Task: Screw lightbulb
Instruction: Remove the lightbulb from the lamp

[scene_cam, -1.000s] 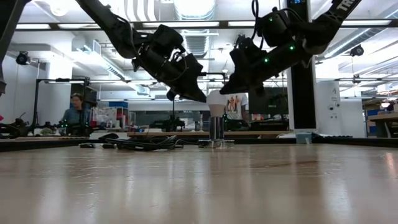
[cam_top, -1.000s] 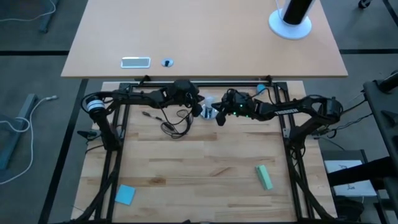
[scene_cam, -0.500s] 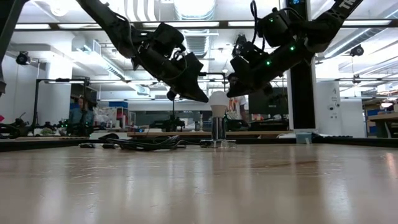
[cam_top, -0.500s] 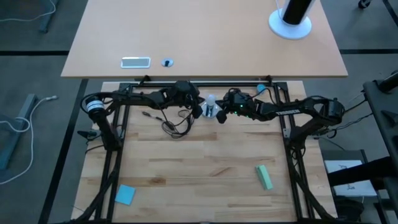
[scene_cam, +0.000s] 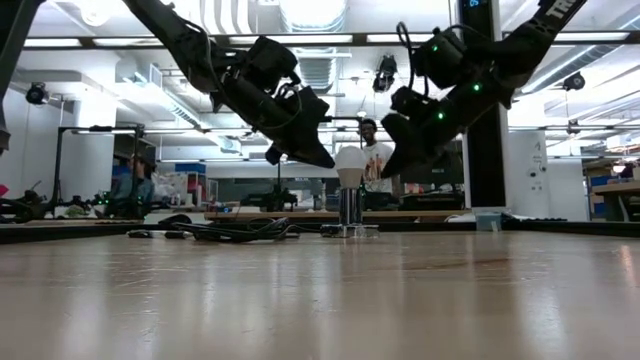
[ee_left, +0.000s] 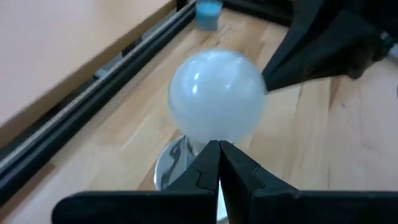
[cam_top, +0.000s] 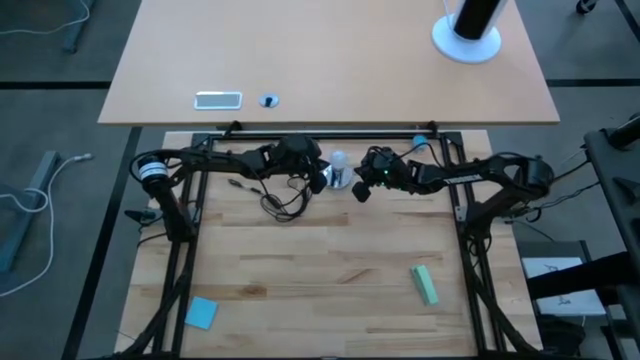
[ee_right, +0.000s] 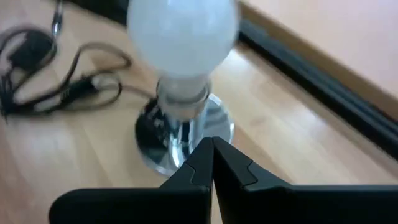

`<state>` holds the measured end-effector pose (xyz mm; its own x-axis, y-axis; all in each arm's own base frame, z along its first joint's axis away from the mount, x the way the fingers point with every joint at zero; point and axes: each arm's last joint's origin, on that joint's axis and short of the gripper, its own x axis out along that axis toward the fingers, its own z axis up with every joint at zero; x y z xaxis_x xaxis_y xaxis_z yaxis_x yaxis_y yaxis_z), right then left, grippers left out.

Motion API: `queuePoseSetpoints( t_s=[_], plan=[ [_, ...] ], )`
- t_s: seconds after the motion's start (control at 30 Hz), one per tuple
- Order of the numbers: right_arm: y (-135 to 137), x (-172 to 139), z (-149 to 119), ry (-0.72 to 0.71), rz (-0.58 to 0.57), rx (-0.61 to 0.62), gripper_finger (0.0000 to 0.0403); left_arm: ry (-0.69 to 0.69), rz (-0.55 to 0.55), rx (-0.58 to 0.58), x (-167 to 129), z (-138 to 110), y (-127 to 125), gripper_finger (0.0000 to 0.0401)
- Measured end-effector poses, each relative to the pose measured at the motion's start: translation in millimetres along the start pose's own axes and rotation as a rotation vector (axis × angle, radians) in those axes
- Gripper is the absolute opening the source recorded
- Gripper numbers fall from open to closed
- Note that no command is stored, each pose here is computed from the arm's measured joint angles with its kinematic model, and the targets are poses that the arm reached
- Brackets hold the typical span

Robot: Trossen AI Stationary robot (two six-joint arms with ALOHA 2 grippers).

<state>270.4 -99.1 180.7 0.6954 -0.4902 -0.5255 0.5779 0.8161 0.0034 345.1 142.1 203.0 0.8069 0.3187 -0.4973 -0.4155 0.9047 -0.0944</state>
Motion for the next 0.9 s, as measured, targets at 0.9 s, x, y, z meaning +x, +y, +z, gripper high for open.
queuePoseSetpoints(
  t_s=[0.9],
  plan=[
    [4, -19, -1, -0.216, 0.174, 0.048, 0.0, -0.163, 0.11, 0.077, -7, 9, -3, 0.0]
  ],
)
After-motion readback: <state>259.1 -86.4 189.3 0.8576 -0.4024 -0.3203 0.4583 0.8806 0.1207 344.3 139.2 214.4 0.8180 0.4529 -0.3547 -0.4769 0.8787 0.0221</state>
